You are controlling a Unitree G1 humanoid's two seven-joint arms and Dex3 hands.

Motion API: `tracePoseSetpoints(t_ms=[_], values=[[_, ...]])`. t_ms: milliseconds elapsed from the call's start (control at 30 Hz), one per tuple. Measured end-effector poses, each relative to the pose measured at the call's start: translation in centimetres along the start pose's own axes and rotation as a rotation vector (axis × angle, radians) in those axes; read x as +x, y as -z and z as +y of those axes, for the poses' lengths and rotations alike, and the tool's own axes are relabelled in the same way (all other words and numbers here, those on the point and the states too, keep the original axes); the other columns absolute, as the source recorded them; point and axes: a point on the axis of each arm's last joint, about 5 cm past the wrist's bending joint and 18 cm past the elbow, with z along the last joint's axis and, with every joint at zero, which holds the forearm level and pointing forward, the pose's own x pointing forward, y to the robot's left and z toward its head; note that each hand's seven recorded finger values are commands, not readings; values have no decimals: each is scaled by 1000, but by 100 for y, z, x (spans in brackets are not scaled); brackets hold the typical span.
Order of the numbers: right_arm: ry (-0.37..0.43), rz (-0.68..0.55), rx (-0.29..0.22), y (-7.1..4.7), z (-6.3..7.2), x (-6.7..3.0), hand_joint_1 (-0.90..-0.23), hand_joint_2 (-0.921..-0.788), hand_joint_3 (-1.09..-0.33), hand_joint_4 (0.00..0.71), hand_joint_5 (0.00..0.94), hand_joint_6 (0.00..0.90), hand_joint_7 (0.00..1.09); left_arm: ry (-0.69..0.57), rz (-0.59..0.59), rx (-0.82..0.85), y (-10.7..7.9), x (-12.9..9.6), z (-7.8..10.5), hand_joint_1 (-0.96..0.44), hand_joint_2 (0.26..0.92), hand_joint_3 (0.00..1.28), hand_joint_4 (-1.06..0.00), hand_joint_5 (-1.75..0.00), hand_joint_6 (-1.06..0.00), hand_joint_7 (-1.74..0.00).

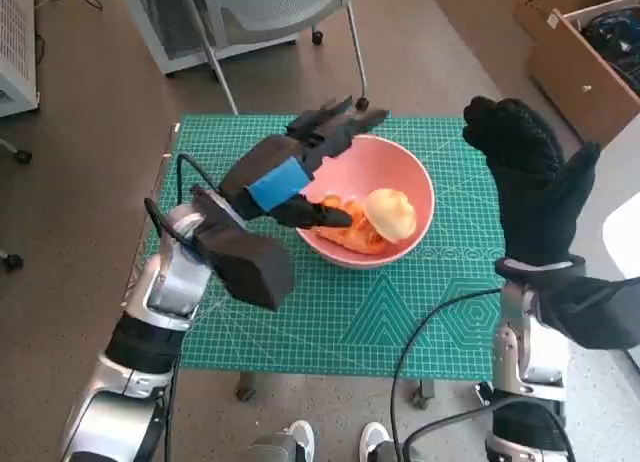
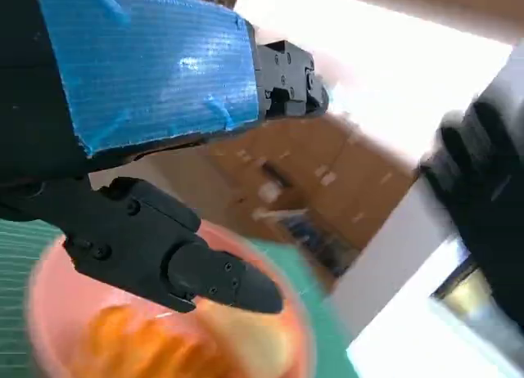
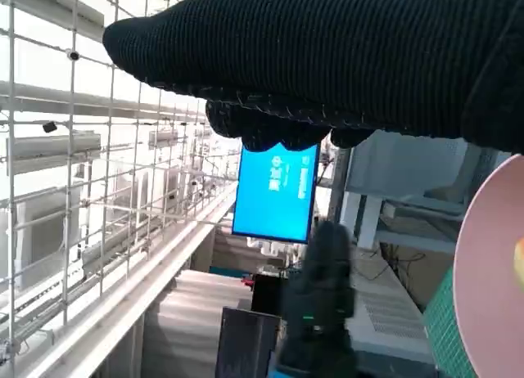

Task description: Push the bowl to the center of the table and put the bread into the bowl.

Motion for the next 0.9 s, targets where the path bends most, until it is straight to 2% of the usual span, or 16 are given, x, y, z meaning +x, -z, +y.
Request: tracePoseSetpoints(t_ms=[167,300,600,700,900], values=[[-3,-4,0,-15,4,7,-574,-921,-626,309,0,121,499,-86,-54,-148,17,-27,37,-703,921,341,-52,-14,-42,-336],[-7,-8,1,-33,9,15,-575,-921,-625,309,1,120,500,-161,-107,-341,35,-66,36,-678,921,386,-62,-10,-8,-435],[-18,-30,1,-104,35,44,-573,-921,-616,320,5,119,505,-250,-224,-759,76,-171,-87,-673,921,403,-83,-18,1,-527],[-19,-38,1,-123,48,51,-574,-921,-616,321,6,118,507,-270,-243,-817,88,-202,-130,-670,921,403,-85,-20,1,-556],[-26,-50,-1,-149,64,60,-569,-921,-616,322,6,118,510,-281,-233,-809,98,-255,-151,-641,921,392,-91,-24,1,-581]])
